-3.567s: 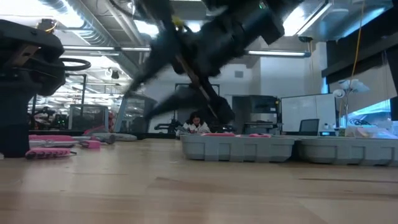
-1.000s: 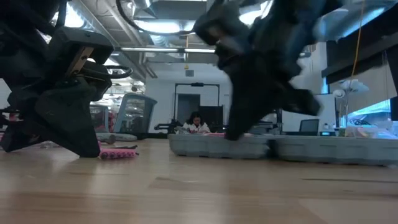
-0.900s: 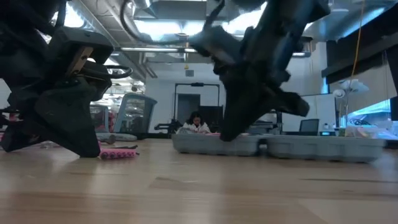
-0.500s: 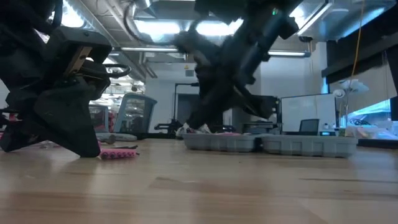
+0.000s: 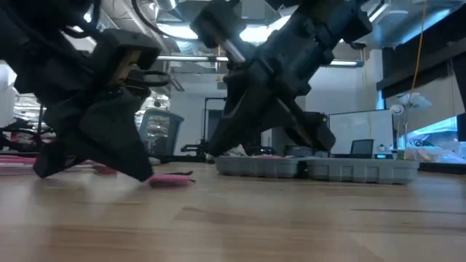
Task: Prefit tool cases
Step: Put the orange Allen wrench set into the gray prefit tool case
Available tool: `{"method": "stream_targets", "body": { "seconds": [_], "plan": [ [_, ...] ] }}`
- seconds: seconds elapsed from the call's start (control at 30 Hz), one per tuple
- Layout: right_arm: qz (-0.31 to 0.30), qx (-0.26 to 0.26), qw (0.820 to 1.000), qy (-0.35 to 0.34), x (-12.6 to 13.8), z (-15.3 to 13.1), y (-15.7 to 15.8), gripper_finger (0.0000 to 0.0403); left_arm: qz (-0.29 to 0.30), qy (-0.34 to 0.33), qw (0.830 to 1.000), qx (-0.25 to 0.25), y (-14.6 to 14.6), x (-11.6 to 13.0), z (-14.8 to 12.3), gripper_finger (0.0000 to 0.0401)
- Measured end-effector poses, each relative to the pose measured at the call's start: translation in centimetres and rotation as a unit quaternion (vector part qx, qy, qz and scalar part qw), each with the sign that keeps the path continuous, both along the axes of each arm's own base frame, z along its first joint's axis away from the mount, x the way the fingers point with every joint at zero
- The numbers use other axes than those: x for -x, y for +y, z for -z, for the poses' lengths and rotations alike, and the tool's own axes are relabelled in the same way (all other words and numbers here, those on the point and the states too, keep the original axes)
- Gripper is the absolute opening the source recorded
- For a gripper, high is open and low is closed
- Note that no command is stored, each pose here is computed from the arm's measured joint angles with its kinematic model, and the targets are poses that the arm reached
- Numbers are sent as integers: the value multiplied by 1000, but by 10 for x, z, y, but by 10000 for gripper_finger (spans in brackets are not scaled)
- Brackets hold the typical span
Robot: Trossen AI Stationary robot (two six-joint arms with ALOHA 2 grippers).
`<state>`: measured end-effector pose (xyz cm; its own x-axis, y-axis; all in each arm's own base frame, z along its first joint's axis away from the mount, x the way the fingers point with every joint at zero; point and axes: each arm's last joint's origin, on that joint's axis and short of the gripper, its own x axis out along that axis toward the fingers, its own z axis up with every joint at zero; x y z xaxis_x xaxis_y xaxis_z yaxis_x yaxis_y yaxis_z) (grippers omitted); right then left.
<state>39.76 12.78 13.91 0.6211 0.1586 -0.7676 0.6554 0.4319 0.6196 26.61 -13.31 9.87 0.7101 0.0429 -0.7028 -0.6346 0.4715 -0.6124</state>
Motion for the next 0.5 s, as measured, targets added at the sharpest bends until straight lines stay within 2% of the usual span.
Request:
{"method": "stream_targets", "body": {
  "seconds": [0.13, 0.37, 0.5],
  "plan": [
    [11, -6, 1000, 2, 0, 1, 0, 0, 30, 0, 999, -20, -8, -13, -2, 0],
    [11, 5, 1000, 6, 2, 2, 5, 2, 22, 28, 999, -22, -8, -9, 0, 0],
    [-31, 23, 999, 6, 1, 2, -1, 13, 23, 23, 999, -17, -12, -5, -5, 0]
  ]
}}
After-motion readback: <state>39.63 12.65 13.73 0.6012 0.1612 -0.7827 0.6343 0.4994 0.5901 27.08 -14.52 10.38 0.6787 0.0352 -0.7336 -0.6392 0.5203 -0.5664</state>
